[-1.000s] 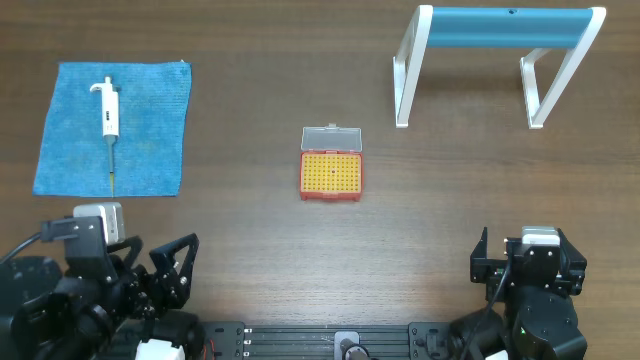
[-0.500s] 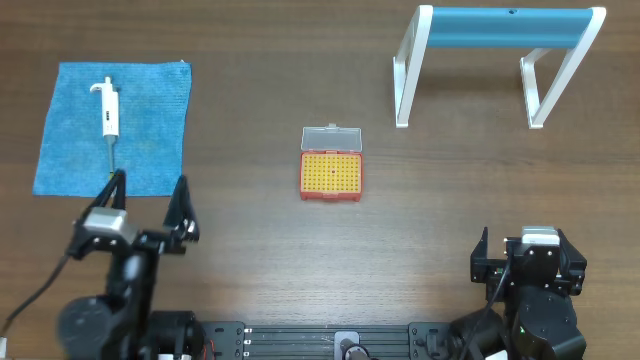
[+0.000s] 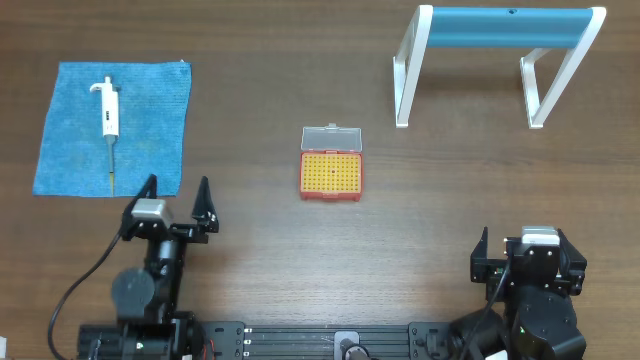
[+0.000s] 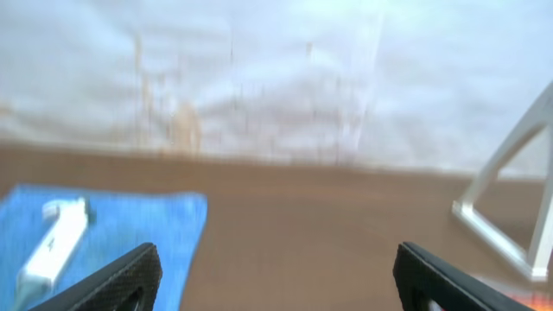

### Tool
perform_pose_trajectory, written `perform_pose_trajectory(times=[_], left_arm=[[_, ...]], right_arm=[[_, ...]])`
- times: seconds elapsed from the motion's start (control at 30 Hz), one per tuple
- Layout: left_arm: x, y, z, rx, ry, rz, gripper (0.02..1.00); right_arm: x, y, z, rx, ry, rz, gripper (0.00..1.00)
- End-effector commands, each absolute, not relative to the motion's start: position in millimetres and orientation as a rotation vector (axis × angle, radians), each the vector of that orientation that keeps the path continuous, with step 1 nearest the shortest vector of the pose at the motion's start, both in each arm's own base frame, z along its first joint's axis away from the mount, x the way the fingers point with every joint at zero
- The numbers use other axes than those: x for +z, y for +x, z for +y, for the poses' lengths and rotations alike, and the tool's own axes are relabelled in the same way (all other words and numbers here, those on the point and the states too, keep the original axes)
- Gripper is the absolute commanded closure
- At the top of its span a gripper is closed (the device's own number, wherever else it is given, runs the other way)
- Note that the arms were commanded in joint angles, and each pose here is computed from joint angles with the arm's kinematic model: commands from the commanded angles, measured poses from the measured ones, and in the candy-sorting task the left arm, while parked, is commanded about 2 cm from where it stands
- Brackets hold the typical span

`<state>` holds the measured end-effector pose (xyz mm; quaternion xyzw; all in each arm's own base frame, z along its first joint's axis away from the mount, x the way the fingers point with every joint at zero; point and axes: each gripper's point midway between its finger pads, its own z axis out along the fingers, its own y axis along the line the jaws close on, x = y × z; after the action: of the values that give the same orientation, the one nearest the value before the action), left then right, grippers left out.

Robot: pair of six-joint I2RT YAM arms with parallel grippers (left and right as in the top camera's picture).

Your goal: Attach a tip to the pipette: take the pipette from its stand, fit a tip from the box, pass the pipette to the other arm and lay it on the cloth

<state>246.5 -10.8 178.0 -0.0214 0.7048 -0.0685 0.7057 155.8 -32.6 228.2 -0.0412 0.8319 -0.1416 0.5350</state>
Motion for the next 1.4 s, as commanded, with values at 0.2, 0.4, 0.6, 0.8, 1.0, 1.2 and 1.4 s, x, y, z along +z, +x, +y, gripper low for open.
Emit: perform_pose_trajectory(times=[0.2,0.4,0.6,0.8,1.0,1.2,1.4], left_arm=[[156.0,245.9,-6.6,-0.127,-0.065,1.648,0.15],[156.0,245.9,-6.6,-0.127,-0.065,1.648,0.15],[156.0,245.9,-6.6,-0.127,-0.065,1.648,0.148],[156.0,245.9,-6.6,-0.127,-0.065,1.648,0.148],[156.0,245.9,-6.6,-0.127,-0.065,1.648,0.15],[156.0,245.9,-6.6,-0.127,-0.065,1.648,0.148],[156.0,245.9,-6.6,-0.127,-0.065,1.648,0.15]], right_arm=[[229.4,155.3,-33.7,-0.348,-0.103,1.973,0.009],[229.4,155.3,-33.7,-0.347,-0.103,1.973,0.009],[229.5,155.3,-33.7,-0.348,-0.103,1.973,0.009],[229.5,155.3,-33.7,-0.348,-0.103,1.973,0.009],[229.5,155.3,-33.7,-0.348,-0.103,1.973,0.009],[248.3,172.1,-8.5,-0.147,-0.084,1.874,0.009],[278.4,220.3,-9.0,-0.084,-0.033,1.553,0.009]])
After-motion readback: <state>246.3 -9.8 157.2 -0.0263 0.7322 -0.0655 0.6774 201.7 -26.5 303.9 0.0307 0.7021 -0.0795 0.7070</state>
